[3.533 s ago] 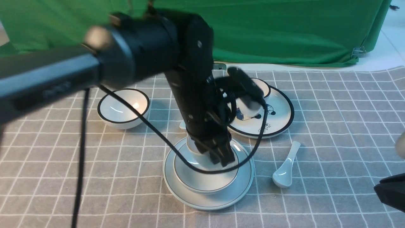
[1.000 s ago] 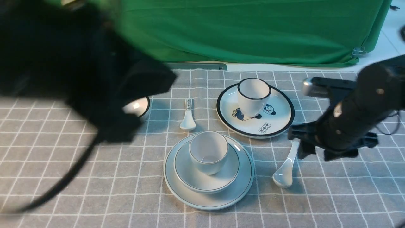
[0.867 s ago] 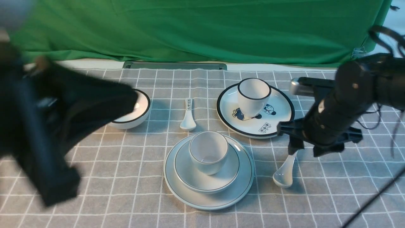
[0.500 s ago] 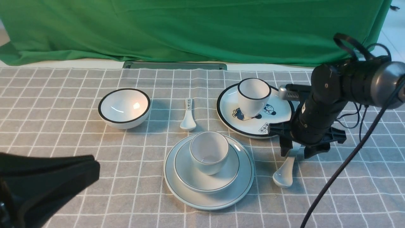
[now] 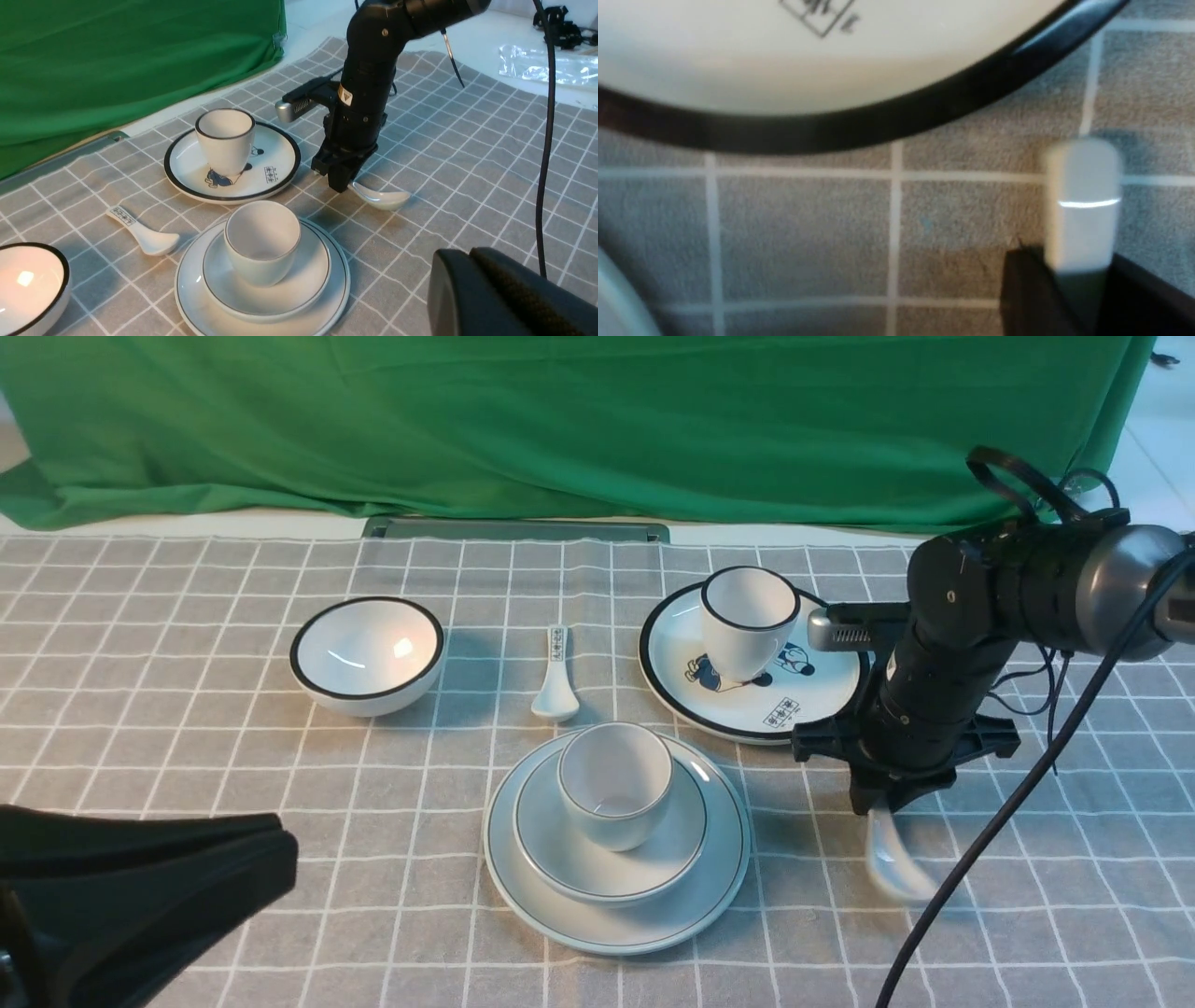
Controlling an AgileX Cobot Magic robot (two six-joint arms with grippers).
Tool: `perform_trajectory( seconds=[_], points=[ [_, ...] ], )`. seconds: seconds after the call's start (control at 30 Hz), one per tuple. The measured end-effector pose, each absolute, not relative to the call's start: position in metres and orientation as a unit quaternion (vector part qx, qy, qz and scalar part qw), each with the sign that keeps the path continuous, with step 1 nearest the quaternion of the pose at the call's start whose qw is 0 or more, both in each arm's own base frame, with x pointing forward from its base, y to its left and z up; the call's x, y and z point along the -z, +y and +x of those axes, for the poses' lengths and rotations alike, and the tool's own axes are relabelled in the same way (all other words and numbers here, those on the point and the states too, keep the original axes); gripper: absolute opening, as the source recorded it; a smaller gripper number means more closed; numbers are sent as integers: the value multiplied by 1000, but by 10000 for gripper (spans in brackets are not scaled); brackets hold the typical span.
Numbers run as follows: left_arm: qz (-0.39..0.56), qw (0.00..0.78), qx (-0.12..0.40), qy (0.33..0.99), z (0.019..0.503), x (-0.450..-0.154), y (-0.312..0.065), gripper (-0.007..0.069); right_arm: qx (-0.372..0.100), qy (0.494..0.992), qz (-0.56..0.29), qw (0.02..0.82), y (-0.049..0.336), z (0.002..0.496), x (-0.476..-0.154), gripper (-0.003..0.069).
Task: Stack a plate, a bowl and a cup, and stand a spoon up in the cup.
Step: Use the right arm to grab a blue soup spoon, then use the right arm to put the blue soup spoon into the blue teacup in the middle
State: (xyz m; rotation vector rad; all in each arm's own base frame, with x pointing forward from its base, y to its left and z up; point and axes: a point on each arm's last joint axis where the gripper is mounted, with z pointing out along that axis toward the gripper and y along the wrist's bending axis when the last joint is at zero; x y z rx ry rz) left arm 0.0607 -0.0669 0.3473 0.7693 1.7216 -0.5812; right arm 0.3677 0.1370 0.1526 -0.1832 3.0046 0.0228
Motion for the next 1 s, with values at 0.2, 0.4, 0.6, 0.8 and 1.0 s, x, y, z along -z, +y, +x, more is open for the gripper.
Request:
perform_trajectory(
  seconds=[0.2,0.4,0.6,0.8,1.0],
  points=[
    [334,545,241,731,60,-346,-67,10,-9,993,-92,71,136,357,-177,166],
    [338,548,237,727,60,-346,-67,10,-79,948,-157,264,165,313,-246,166],
    [341,556,228,723,61,-347,-66,10,-234,792,-230,515,215,253,-249,166],
    [341,558,225,722,62,-347,-66,10,-302,691,-225,617,231,248,-234,166],
    [341,559,225,722,62,-347,-66,10,-301,679,-230,629,241,259,-215,166]
  ],
)
